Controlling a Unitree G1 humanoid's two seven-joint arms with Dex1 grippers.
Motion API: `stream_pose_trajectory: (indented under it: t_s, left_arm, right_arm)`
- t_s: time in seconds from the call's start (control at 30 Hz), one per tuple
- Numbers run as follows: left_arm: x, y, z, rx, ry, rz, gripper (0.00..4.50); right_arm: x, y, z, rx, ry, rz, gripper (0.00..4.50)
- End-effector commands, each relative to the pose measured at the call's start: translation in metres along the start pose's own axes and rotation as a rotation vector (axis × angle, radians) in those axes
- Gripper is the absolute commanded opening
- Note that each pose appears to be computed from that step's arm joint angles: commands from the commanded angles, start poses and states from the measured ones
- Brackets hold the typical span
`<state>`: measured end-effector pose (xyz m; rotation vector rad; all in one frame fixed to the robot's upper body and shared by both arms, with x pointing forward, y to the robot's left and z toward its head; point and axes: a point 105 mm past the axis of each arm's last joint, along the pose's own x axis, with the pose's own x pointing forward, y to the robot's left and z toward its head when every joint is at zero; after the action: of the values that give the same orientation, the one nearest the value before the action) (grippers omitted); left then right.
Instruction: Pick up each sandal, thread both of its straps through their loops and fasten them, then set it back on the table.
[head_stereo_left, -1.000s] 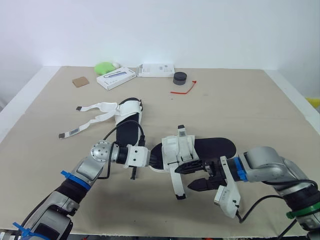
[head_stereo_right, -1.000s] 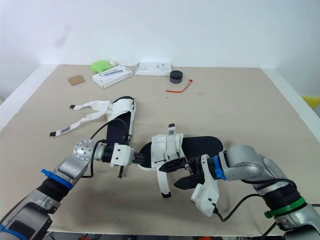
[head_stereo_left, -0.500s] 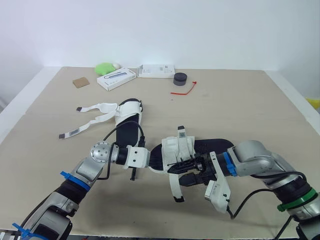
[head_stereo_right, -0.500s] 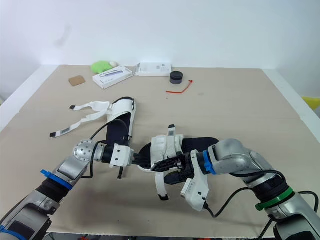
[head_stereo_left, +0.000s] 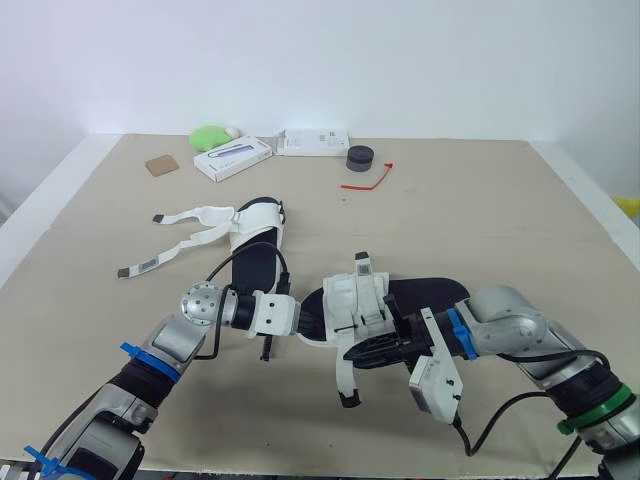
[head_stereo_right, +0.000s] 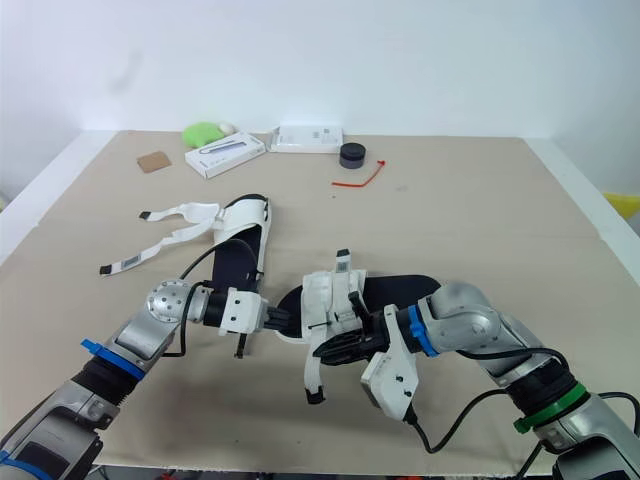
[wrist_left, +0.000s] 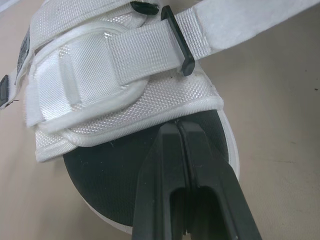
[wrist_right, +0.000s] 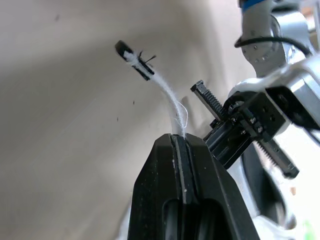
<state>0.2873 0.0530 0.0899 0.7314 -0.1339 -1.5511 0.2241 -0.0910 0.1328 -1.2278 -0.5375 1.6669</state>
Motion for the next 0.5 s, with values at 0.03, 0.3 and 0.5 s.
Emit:
stream_pose_trajectory:
  t_s: [0.03,0.3,0.5]
  left_arm:
    - [0.001,-0.024,-0.032,-0.102,0.125,-0.084,0.00]
    - [0.001,-0.024,-0.032,-0.102,0.126,-0.081,0.00]
    - [0.001,-0.023,-0.033,-0.103,0.129,-0.077,0.00]
  right_arm:
    - [-0.003,-0.010,0.013,0.047,-0.054,-0.035,0.03]
    - [-0.008,-0.012,0.015,0.184,-0.075,-0.077,0.03]
    - [-0.008,-0.040,0.013,0.467,-0.133,-0.254,0.03]
